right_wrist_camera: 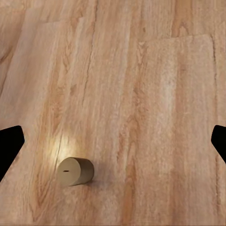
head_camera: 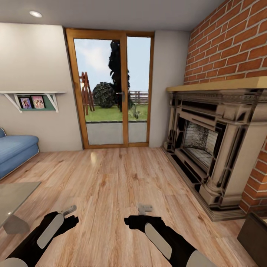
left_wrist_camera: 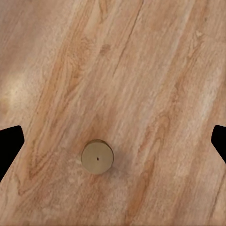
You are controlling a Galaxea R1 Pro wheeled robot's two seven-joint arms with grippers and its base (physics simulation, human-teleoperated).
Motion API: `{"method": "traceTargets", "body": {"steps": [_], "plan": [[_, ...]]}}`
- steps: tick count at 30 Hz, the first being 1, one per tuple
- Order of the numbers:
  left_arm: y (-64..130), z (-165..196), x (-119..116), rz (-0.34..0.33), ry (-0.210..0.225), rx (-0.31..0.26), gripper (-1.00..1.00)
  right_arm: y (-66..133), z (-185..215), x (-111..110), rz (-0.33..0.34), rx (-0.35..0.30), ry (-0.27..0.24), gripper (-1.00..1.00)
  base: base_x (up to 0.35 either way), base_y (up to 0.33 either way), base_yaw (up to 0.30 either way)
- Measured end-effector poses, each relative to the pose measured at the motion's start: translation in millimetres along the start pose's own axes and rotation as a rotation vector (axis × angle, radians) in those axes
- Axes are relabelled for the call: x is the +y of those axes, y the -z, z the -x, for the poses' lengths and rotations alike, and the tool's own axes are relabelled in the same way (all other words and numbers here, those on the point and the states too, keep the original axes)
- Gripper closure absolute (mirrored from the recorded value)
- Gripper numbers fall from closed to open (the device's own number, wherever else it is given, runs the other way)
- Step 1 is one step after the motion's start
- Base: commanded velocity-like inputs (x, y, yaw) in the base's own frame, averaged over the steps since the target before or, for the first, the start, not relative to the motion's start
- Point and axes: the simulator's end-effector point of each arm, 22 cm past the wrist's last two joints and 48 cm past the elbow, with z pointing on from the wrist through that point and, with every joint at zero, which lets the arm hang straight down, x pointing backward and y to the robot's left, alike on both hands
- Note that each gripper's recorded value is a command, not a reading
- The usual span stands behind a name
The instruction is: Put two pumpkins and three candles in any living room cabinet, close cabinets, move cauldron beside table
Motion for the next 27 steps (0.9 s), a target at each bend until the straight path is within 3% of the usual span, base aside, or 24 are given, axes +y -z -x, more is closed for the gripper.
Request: {"method": "traceTargets", "body": {"steps": [4, 6, 17, 20, 23, 27], "plan": [[-6.5, -6.5, 0.6, 0.0, -0.004, 0.004, -1.0, 21.5, 26.4, 51.0, 0.117, -0.042, 0.044, -1.0, 0.0, 0.0, 0.0], [-9.7, -9.5, 1.0, -0.001, -0.006, 0.005, -1.0, 27.9, 31.1, 61.1, 0.137, -0.051, 0.058, -1.0, 0.0, 0.0, 0.0], [-29.3, -30.2, 2.4, 0.0, -0.023, 0.018, -1.0, 21.4, 27.6, 50.3, 0.122, -0.071, 0.036, -1.0, 0.0, 0.0, 0.0], [-34.7, -36.9, -4.2, -0.031, -0.031, 0.023, -1.0, 17.9, 22.7, 48.3, 0.121, -0.071, 0.036, -1.0, 0.0, 0.0, 0.0], [-41.2, -48.1, -14.2, -0.091, -0.05, 0.047, -1.0, 14.5, 18.4, 46.5, 0.122, -0.072, 0.035, -1.0, 0.0, 0.0, 0.0], [-50.8, -59.7, -10.3, -0.09, -0.093, 0.071, -1.0, 10.2, 12.4, 44.8, 0.123, -0.074, 0.035, -1.0, 0.0, 0.0, 0.0]]}}
